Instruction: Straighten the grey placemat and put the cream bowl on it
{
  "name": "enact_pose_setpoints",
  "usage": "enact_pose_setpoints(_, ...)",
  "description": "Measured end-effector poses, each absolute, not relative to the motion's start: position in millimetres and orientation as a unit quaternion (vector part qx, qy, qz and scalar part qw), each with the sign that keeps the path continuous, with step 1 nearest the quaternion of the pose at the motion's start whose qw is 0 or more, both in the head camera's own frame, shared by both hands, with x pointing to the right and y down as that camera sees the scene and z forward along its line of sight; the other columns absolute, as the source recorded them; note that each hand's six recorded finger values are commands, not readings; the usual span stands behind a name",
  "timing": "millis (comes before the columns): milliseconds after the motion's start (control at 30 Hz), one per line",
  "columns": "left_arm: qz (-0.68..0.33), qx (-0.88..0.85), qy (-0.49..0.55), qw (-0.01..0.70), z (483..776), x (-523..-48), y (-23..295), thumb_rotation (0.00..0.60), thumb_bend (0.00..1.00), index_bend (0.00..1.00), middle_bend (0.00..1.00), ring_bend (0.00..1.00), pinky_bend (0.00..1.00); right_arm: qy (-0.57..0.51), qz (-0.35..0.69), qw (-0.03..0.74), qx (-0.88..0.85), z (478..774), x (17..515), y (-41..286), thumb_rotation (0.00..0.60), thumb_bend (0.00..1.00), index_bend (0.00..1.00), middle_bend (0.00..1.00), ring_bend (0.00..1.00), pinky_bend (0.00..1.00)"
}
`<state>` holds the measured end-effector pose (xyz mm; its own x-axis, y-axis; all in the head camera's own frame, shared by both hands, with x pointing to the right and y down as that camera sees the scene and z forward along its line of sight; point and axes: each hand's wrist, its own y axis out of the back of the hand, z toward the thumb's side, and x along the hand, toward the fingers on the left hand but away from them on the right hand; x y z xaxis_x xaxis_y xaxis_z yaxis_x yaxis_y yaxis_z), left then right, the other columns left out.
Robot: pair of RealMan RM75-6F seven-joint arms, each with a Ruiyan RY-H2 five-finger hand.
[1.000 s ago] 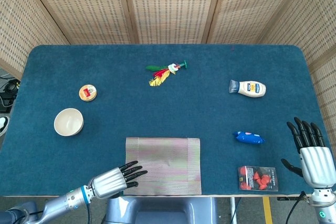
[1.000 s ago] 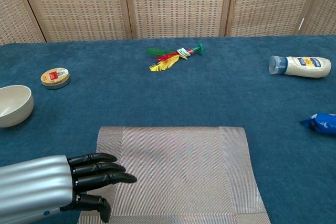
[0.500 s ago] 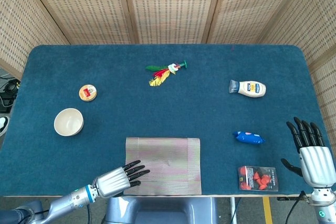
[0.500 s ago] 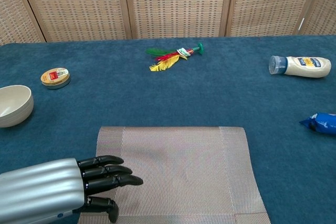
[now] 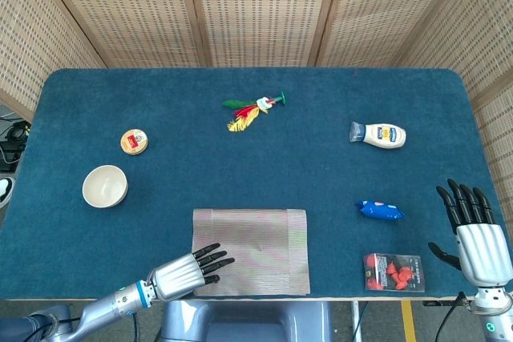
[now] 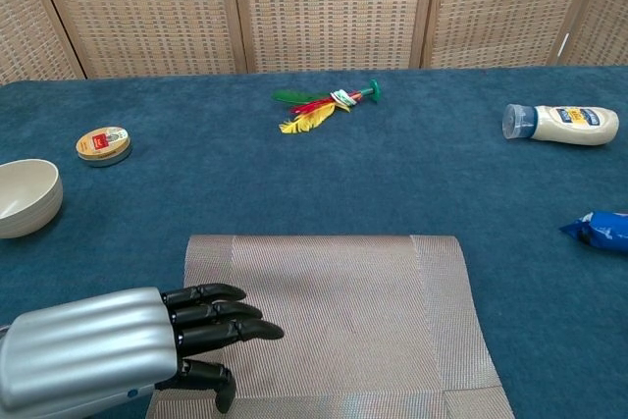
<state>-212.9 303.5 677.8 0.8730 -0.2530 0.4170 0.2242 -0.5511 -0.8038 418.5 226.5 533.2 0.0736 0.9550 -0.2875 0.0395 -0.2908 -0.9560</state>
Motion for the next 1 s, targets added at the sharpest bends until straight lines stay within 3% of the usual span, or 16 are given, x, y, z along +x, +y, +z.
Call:
enact_pose_setpoints(100, -0.252, -0.846, 0.009, 0.47, 678.0, -211.1, 303.5, 0.6, 0.34, 0.38, 0.0, 0.0, 0.0, -0.417, 0.538, 0.425, -0.596, 533.2, 418.5, 226.4, 0.6, 0.0, 0.07, 0.0, 0.0, 0.0)
enact_pose_setpoints(467, -0.255, -0.849, 0.007, 0.462, 680.4, -208.8, 304.9, 0.6, 0.44, 0.45, 0.0, 0.0, 0.0, -0.417, 0.538, 0.425, -0.597, 533.3, 418.2, 226.5, 0.6, 0.0, 0.07, 0.0, 0.0, 0.0)
enact_pose_setpoints(567, -0.257, -0.851, 0.006, 0.458, 681.9, -207.6, 305.7, 0.6, 0.48, 0.5, 0.0, 0.0, 0.0, -0.417, 0.538, 0.426, -0.597, 533.1, 418.2, 226.7, 0.6, 0.0, 0.07, 0.0, 0.0, 0.0)
enact_pose_setpoints(800, -0.26, -0.856, 0.004, 0.446, 684.8, -204.3, 307.7, 0.6, 0.56, 0.72, 0.0, 0.0, 0.0, -0.417, 0.537, 0.426, -0.597, 532.6, 418.2, 226.8, 0.6, 0.0, 0.07, 0.0, 0.0, 0.0)
enact_pose_setpoints(1000, -0.257, -0.861, 0.022, 0.439, 681.2, -200.3, 302.4, 0.6, 0.6, 0.77, 0.0, 0.0, 0.0, -0.418, 0.537, 0.425, -0.597, 532.5, 418.5, 226.5, 0.6, 0.0, 0.07, 0.0, 0.0, 0.0)
